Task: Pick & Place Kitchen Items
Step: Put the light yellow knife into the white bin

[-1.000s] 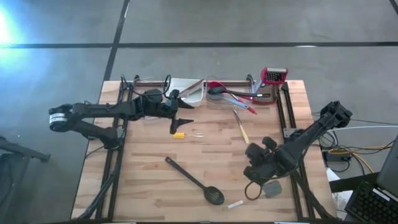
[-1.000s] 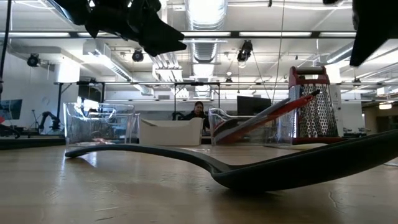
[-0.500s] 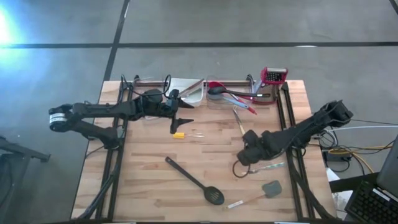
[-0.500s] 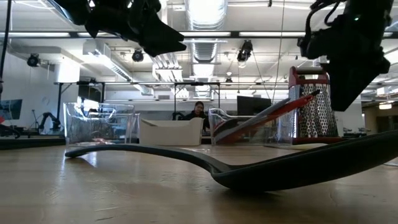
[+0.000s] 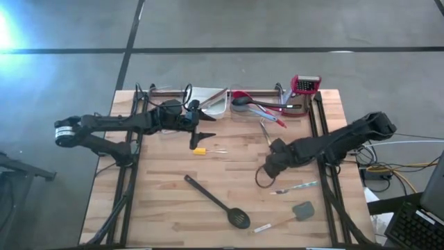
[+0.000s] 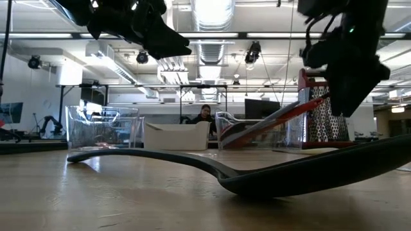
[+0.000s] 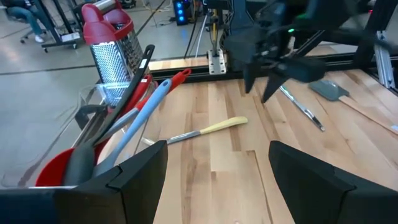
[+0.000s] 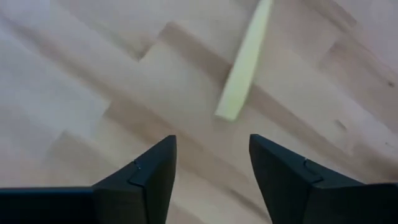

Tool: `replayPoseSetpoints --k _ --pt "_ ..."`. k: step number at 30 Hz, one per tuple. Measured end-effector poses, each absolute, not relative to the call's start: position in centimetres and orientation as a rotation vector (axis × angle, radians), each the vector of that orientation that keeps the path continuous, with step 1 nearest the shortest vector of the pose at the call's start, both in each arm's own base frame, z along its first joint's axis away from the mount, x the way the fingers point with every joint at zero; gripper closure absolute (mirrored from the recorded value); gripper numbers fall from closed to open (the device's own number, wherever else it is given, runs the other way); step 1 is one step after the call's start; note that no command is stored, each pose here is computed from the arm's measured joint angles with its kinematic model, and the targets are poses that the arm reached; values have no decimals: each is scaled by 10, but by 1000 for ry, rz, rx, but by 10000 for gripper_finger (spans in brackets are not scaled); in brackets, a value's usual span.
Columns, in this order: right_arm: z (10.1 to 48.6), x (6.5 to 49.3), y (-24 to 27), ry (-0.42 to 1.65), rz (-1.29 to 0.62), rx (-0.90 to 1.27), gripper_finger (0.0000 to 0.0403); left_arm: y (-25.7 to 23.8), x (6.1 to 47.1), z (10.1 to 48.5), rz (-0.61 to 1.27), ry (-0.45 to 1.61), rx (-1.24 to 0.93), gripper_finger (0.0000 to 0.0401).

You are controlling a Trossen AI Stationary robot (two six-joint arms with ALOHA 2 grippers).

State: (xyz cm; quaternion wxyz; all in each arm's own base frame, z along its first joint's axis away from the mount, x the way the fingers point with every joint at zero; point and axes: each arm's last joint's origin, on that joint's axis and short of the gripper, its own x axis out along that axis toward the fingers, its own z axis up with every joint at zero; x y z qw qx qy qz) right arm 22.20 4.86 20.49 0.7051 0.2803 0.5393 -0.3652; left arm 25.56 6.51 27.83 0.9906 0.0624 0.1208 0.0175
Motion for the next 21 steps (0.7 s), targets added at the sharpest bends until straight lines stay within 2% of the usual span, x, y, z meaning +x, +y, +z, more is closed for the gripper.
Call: replayPoseSetpoints --k 9,21 --pt "174 227 18 1135 -774 736 181 65 256 278 36 243 123 116" --pt "141 210 -6 1133 -849 781 186 65 256 278 36 243 123 116"
